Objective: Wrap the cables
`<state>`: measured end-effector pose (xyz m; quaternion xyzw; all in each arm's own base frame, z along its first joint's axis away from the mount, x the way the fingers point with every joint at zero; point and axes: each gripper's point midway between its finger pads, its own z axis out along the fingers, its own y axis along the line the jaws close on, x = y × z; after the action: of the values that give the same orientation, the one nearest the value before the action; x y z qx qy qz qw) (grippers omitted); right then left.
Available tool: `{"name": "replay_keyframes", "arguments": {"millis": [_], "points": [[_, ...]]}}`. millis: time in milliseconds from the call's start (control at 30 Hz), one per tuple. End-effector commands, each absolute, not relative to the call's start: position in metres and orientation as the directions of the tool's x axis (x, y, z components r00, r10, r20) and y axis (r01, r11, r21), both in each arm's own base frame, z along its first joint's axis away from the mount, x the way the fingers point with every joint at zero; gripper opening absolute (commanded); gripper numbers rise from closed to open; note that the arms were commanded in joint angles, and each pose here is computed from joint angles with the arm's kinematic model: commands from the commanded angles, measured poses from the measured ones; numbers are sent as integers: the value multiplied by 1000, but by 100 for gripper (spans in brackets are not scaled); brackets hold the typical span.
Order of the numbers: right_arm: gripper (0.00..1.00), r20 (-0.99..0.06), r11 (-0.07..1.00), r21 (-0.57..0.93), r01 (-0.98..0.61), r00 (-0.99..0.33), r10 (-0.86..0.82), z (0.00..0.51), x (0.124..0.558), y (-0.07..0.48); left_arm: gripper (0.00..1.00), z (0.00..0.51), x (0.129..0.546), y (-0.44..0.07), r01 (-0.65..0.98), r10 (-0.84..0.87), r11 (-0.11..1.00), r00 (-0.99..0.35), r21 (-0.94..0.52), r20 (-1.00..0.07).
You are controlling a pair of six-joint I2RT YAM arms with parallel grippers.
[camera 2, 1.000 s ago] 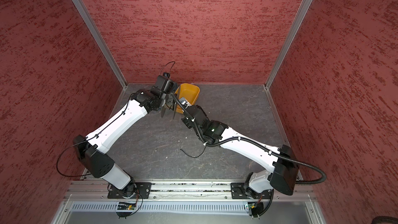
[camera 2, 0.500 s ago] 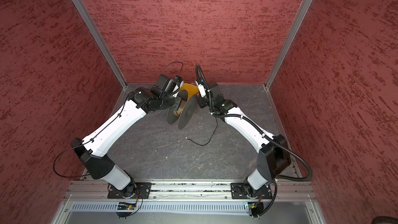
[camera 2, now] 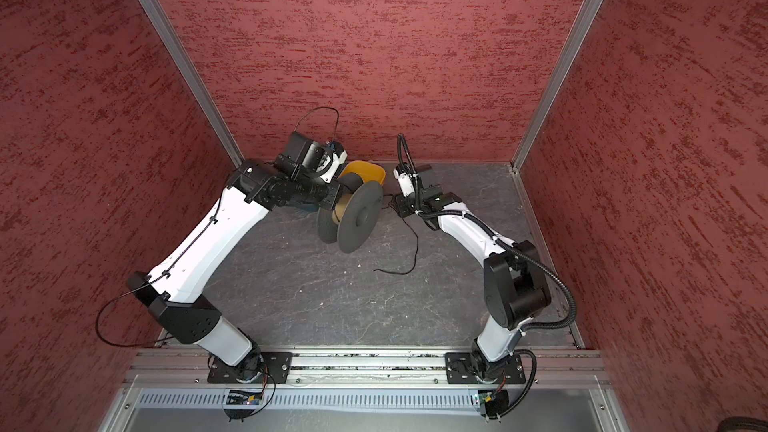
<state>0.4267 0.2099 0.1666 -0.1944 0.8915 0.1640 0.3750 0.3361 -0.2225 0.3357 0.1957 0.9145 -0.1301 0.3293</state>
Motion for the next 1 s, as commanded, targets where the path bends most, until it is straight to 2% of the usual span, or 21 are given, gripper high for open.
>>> {"name": "replay_keyframes", "arguments": {"millis": [0,300,533,967], "points": [[62,-822,862,172,-476,-552,-141,209,425,214,2,360,337,-223,431,192,880,-706,-198,-682],[74,-839,838,324,-439,-543,40,210,402,212,2,364,345,-228,423,157,867,-735,-264,-660],[80,-813,689,528,-497,-529,241,228,361,222,2,375,344,-226,427,123,845,-741,-322,-660],[82,-709,557,676,-483,-633,311,214,340,249,1,372,347,-225,430,109,834,-742,-344,-662]]}}
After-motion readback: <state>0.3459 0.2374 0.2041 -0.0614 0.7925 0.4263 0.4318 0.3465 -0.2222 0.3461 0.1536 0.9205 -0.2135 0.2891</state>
